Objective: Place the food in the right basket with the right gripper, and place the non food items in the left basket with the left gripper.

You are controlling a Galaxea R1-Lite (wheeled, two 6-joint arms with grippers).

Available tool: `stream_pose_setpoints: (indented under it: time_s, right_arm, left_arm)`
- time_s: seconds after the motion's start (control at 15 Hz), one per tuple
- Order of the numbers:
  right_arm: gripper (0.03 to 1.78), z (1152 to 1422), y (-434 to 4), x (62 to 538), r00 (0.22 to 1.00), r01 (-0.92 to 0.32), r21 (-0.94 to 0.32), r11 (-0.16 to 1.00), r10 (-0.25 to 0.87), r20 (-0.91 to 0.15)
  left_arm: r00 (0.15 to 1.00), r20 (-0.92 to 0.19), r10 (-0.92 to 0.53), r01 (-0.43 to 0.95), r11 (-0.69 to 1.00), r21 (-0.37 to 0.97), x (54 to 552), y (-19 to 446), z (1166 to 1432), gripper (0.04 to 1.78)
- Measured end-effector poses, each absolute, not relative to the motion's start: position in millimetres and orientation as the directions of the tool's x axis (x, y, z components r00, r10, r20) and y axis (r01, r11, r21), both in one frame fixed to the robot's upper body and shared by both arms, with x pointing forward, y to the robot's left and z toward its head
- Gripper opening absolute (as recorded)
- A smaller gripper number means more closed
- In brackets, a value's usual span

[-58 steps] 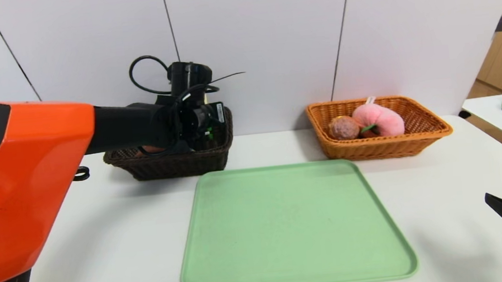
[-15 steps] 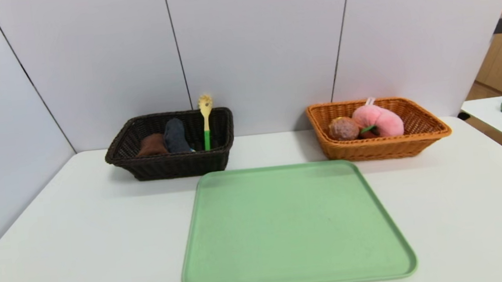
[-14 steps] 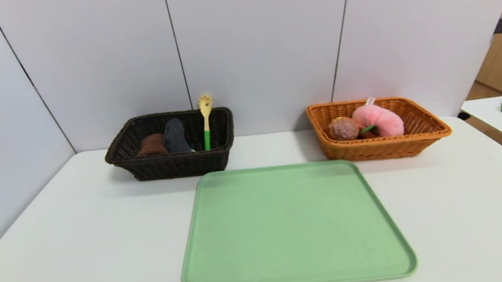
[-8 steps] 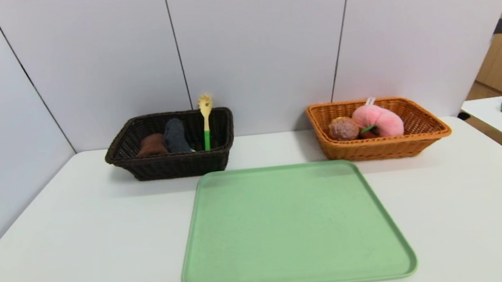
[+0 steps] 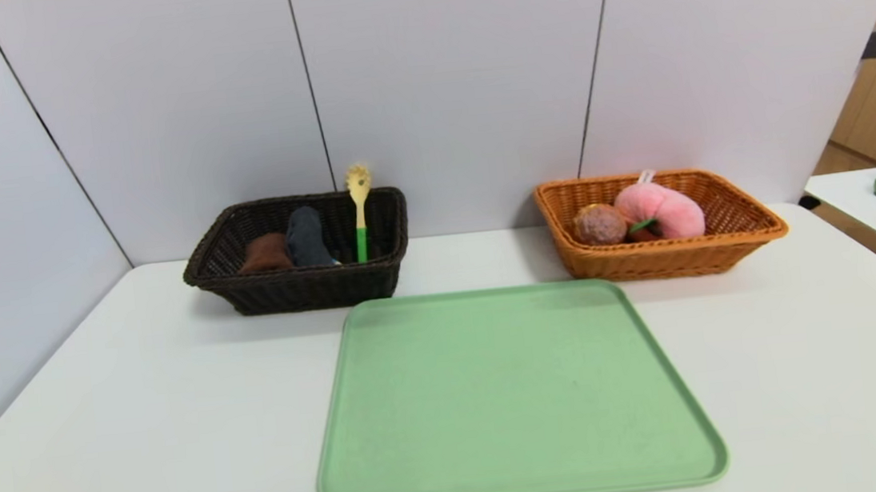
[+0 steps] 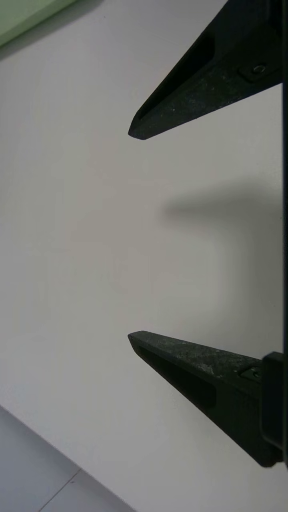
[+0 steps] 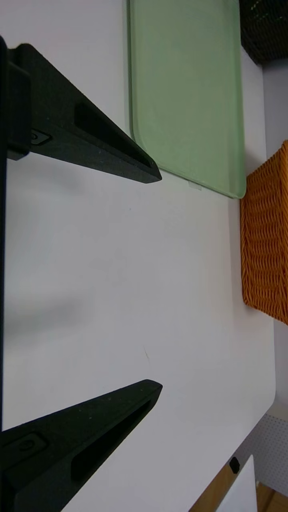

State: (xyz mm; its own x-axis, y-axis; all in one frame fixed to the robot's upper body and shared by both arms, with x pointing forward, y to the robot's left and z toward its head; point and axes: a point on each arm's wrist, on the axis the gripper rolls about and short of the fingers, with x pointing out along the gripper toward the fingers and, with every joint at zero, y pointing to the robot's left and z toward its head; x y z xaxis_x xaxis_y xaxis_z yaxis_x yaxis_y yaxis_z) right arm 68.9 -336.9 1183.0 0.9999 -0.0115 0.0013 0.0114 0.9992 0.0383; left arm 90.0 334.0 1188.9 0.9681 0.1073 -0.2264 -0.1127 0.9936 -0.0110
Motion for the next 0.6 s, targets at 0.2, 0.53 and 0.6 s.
stream_pose_setpoints:
  time_s: [0.2,0.53,0.6]
  right_arm:
    - [1.70,1183.1,-337.0,68.9,1.000,0.014,0.050,0.999,-0.014,0.001]
    - [1.70,1183.2,-337.0,68.9,1.000,0.017,0.051,0.999,-0.017,0.005]
    - [1.70,1183.2,-337.0,68.9,1.000,0.017,0.051,0.999,-0.017,0.005]
  left_arm:
    - [0.969,-0.222,0.110,-0.128,0.989,-0.072,90.1,334.1,1189.4,1.69]
    - [0.969,-0.222,0.110,-0.133,0.987,-0.091,90.1,334.1,1189.4,1.69]
    - [0.969,-0.222,0.110,-0.133,0.987,-0.091,90.1,334.1,1189.4,1.69]
